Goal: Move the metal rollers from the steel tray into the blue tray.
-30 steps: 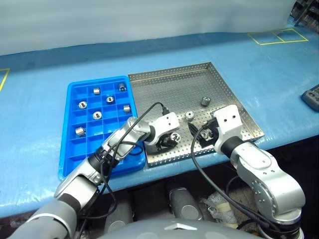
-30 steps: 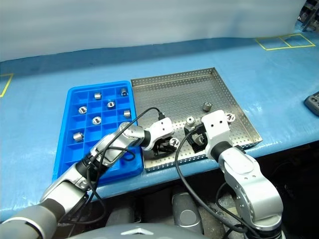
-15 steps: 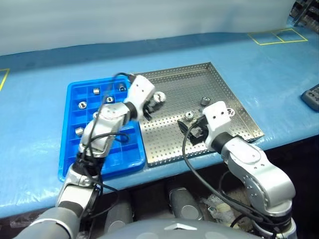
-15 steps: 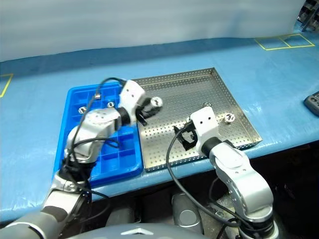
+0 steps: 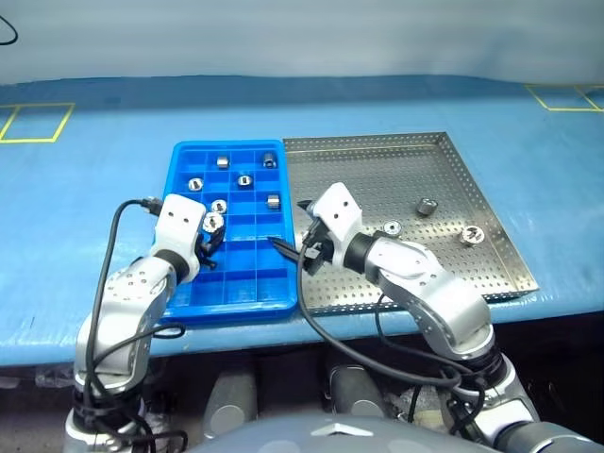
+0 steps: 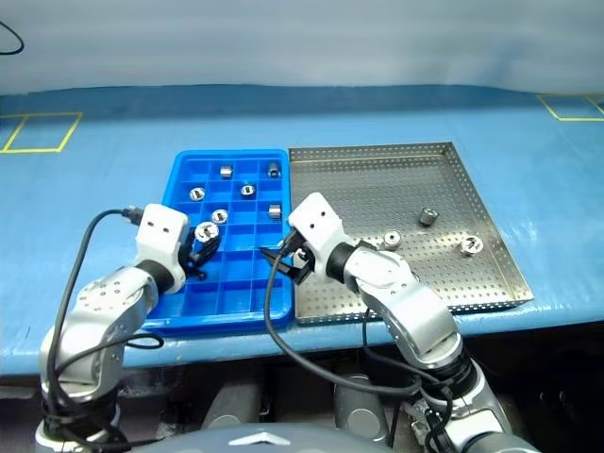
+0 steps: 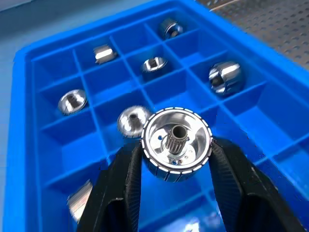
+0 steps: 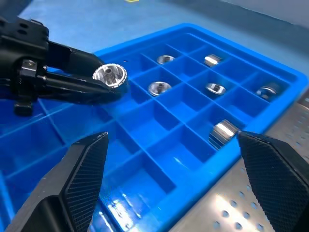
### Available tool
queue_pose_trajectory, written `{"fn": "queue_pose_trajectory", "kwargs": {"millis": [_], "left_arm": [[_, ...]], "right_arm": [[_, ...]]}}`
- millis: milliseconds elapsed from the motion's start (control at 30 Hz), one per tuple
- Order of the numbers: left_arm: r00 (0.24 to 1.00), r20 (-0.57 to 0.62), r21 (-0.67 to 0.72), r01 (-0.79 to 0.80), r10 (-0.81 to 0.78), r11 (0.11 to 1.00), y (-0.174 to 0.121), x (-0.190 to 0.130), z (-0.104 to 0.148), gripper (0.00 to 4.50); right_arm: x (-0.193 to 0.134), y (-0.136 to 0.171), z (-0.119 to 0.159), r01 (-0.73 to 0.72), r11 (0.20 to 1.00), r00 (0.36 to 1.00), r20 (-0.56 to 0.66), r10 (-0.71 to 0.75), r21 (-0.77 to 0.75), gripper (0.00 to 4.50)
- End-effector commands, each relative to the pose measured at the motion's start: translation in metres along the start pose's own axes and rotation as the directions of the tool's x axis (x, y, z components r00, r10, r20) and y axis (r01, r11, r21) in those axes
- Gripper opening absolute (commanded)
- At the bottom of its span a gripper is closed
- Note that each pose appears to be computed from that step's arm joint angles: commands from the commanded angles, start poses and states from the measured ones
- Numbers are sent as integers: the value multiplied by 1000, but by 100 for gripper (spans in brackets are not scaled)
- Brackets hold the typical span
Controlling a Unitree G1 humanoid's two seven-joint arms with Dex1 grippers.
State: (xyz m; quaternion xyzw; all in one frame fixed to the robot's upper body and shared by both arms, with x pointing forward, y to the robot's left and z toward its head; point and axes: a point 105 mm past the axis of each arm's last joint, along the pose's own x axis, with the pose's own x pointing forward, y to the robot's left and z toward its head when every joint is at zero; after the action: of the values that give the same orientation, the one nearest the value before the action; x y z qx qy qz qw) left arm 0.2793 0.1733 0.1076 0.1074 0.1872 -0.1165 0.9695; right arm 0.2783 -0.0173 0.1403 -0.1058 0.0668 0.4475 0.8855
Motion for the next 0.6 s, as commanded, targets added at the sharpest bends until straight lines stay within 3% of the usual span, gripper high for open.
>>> {"fn": "queue_pose_trajectory", "kwargs": {"millis": [33, 300, 467, 600], "left_arm": [[1000, 16, 8, -23, 23, 1000, -5, -11, 2, 177], [995, -89, -60, 27, -33, 998, -22, -10, -21, 177], [996, -62, -46, 63, -66, 997, -27, -5, -13, 334], [987, 105, -3, 120, -119, 993, -30, -2, 26, 448]], "right_arm": [[5, 5, 6, -42, 999, 998, 35, 43, -24, 450], [6, 8, 4, -57, 998, 998, 33, 58, -11, 450], [-1, 3, 4, -15, 1000, 999, 34, 16, -6, 450], [-15, -15, 4, 116, 993, 993, 36, -116, 11, 450]]}}
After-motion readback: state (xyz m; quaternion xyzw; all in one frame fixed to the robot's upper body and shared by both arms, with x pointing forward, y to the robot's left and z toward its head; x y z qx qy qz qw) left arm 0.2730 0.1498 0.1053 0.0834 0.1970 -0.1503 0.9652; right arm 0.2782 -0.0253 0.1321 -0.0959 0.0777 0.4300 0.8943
